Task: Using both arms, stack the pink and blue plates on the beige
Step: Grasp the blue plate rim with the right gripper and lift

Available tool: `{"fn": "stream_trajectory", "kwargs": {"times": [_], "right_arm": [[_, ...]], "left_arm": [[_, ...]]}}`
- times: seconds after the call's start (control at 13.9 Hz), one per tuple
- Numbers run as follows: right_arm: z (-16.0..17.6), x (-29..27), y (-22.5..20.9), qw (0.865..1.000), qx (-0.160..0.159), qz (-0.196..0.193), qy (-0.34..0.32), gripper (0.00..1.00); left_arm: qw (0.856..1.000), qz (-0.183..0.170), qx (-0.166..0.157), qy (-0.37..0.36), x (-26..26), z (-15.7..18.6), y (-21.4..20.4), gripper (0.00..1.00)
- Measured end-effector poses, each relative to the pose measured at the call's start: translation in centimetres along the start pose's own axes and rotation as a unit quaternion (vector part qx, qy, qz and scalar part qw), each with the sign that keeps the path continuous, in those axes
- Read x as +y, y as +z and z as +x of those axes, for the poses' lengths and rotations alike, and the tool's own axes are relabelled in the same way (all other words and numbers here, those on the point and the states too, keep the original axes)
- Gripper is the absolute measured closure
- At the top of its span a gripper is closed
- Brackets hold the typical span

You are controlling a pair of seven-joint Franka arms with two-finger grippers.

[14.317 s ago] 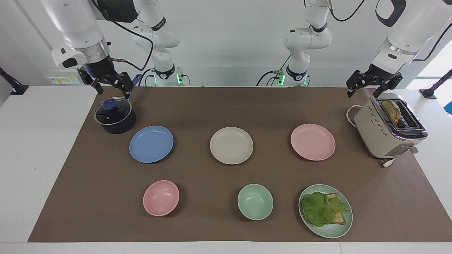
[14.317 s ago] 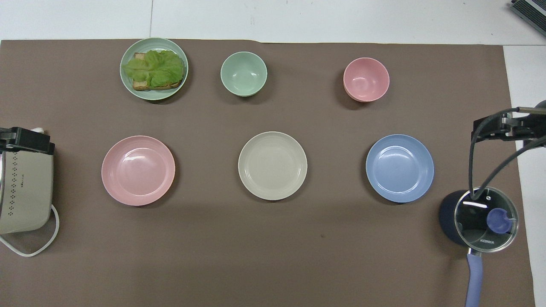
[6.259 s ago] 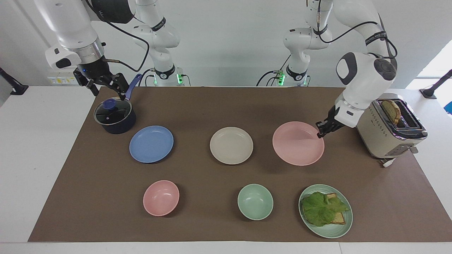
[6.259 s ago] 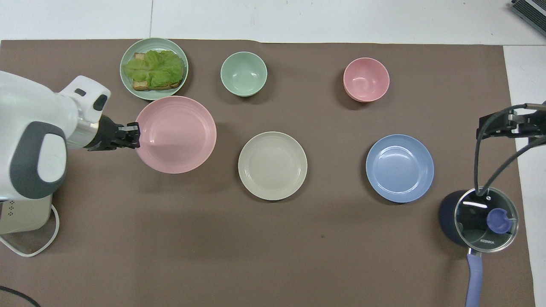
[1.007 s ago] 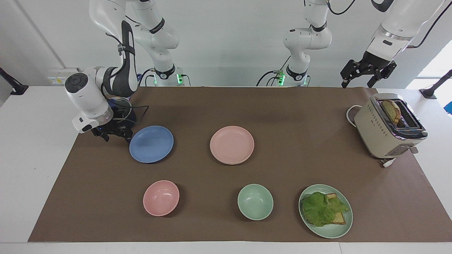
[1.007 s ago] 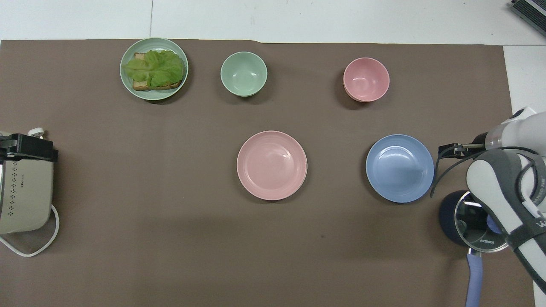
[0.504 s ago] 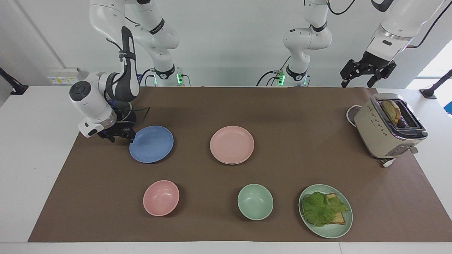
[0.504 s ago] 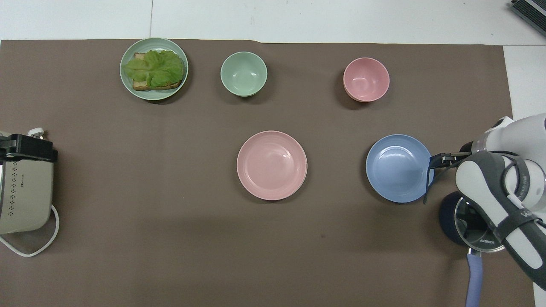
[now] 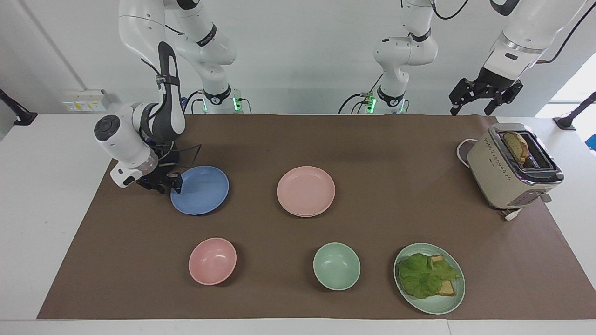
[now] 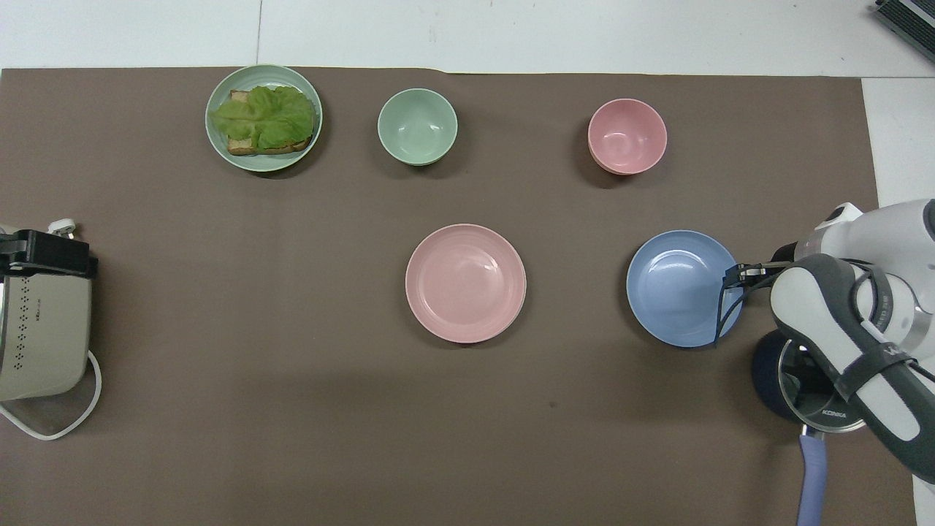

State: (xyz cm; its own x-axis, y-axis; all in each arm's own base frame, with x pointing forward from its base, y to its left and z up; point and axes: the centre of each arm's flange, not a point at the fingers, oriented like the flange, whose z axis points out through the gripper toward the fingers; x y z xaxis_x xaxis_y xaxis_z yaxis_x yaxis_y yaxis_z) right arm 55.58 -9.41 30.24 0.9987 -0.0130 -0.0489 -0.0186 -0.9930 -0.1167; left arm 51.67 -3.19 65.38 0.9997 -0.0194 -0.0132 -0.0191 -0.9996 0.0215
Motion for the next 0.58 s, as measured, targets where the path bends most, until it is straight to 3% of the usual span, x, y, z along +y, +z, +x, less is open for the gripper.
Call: {"fn": "stream_trajectory", "kwargs": {"times": [0.22, 0.29, 0.58], "right_arm": [[-0.08, -0.22, 0.1, 0.999, 0.001, 0.029, 0.024, 0.89], [-0.11, -0.31, -0.02, 0.999, 0.001, 0.036, 0.028, 0.96], [-0.13, -0.28, -0.28, 0.999, 0.001, 0.045, 0.018, 0.96]], "left_arm": [[1.0, 0.0, 0.0, 0.0, -0.01, 0.0, 0.0, 0.0], [1.0, 0.0, 0.0, 0.0, -0.01, 0.0, 0.0, 0.0], [1.0, 0.0, 0.0, 0.0, -0.02, 0.0, 0.0, 0.0]]}}
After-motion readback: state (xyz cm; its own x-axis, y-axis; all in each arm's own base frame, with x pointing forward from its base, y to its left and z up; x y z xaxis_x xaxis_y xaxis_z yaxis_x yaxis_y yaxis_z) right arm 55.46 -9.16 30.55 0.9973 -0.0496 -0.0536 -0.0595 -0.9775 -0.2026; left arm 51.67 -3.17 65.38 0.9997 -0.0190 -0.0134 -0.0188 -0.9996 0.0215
